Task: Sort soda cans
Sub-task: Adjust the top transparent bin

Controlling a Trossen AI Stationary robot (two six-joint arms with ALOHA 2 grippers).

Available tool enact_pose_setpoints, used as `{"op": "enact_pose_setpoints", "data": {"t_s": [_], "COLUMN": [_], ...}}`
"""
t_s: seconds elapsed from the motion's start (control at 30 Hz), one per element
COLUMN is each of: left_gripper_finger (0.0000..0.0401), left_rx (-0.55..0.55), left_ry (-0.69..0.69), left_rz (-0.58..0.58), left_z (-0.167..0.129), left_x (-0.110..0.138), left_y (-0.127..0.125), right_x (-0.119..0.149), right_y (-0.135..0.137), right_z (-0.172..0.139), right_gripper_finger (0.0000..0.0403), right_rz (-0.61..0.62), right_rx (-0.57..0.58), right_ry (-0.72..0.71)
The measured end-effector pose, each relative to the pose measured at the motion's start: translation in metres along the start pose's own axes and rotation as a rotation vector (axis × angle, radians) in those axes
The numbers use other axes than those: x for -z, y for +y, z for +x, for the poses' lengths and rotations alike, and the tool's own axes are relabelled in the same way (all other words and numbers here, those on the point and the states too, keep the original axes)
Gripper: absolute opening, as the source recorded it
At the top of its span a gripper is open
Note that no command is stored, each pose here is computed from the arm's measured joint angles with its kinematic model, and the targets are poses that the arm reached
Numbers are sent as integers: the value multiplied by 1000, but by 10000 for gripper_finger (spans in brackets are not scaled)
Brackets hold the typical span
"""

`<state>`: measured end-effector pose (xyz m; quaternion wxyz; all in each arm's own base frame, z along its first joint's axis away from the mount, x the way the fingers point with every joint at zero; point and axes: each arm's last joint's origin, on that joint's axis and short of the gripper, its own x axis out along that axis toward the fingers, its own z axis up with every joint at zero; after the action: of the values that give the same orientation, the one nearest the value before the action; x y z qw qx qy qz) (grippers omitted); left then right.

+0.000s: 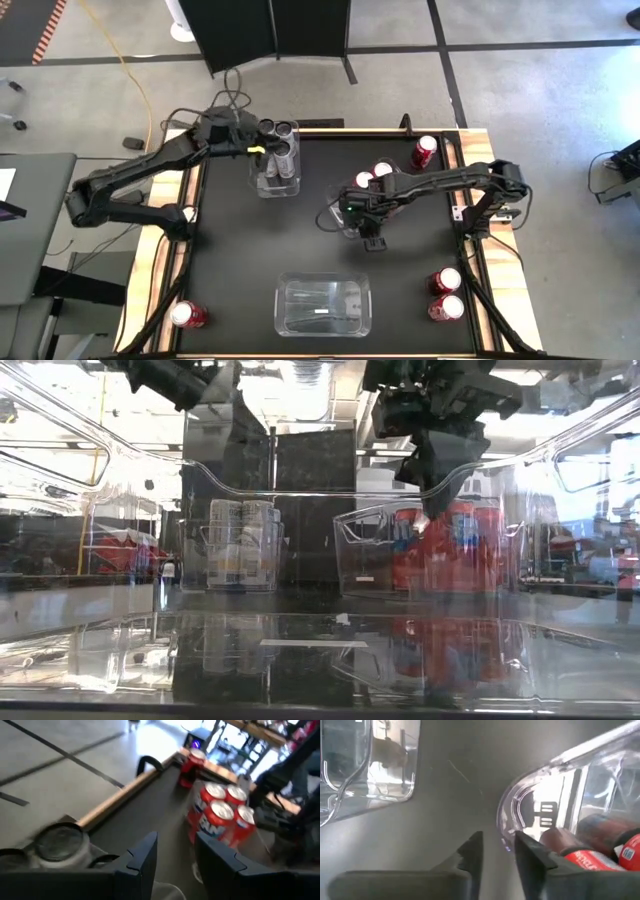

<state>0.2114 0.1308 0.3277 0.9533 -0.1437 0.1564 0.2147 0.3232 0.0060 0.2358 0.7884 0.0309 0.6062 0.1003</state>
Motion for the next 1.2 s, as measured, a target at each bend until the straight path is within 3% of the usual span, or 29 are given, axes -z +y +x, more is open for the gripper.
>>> {"op": "enact_pose_setpoints", "data": {"t_s": [0.2,0.37,0.57,0.73,0.83,1.2], "left_gripper_finger": [128,128,148,181,200,203], "left_rx": [112,163,229,263,270,255], "left_ry": [90,138,256,307,337,424], "left_rz": [120,197,252,261,253,197], "left_z": [34,65,104,135,151,191], "left_x": [0,-12,-14,-8,-2,25], "left_y": [-25,-41,-48,-58,-62,-64], "right_x": [2,8,28,50,64,102], "right_y": [0,-7,-14,-19,-17,-17], "right_z": [-16,-50,-100,-137,-153,-168], "right_gripper_finger": [222,245,239,221,207,153], "right_rz": [124,279,512,748,793,1045], "right_rx": [-3,-10,11,126,185,450], "right_ry": [-58,-193,-372,-537,-597,-577]}}
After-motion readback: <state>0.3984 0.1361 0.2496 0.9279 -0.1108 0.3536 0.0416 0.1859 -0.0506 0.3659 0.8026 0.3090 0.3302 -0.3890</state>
